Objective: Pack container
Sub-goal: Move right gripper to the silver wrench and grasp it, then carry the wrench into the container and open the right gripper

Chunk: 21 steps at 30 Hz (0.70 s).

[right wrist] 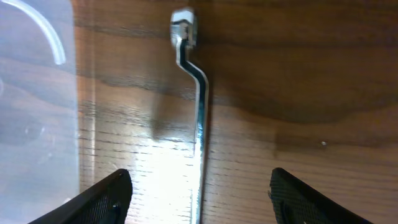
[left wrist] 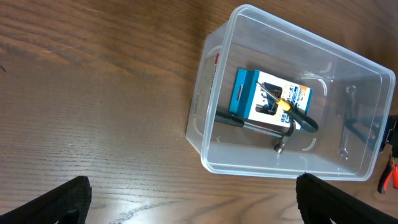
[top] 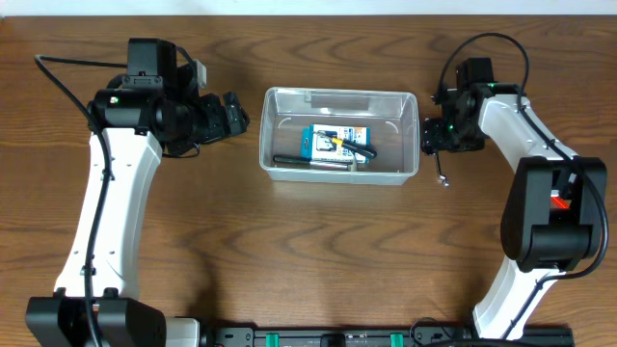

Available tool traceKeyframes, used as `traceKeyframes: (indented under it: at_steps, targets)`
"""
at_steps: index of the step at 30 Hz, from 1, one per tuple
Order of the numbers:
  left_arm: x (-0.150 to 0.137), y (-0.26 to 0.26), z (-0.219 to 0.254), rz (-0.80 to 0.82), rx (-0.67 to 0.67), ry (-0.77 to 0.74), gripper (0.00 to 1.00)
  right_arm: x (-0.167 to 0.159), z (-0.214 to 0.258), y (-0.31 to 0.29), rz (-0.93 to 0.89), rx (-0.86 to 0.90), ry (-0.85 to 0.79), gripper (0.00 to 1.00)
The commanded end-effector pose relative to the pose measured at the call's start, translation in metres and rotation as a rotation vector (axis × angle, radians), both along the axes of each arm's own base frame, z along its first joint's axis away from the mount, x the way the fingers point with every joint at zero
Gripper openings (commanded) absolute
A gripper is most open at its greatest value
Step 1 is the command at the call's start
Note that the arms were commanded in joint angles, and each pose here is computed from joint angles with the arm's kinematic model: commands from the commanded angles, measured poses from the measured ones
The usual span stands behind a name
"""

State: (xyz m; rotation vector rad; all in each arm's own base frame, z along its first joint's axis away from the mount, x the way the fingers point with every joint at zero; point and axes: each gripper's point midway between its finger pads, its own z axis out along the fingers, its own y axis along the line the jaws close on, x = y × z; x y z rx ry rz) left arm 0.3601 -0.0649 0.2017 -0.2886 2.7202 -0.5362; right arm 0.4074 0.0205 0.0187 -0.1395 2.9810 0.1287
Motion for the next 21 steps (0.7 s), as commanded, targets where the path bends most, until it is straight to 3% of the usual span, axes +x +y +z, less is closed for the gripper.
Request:
traceKeyframes:
  at_steps: [1,9,14,18,21]
  targets:
    - [-0.001,0.001,0.002,0.001,0.008,-0.005,0.98,-0.001,0.001,0.003,0.015,0.008,-0.003,0.73]
    - [-0.001,0.001,0.002,0.001,0.008,-0.005,0.98,-0.004,-0.003,0.002,0.011,0.008,0.007,0.71]
    - [-0.001,0.001,0.002,0.001,0.008,-0.005,0.98,-0.017,-0.017,0.002,0.011,0.008,0.035,0.60]
    - [-0.001,0.001,0.002,0.001,0.008,-0.005,0.98,-0.028,-0.033,0.002,0.010,0.008,0.050,0.72]
    - [-0.001,0.001,0.002,0.001,0.008,-0.005,0.98,-0.034,-0.039,0.001,0.010,0.008,0.058,0.74]
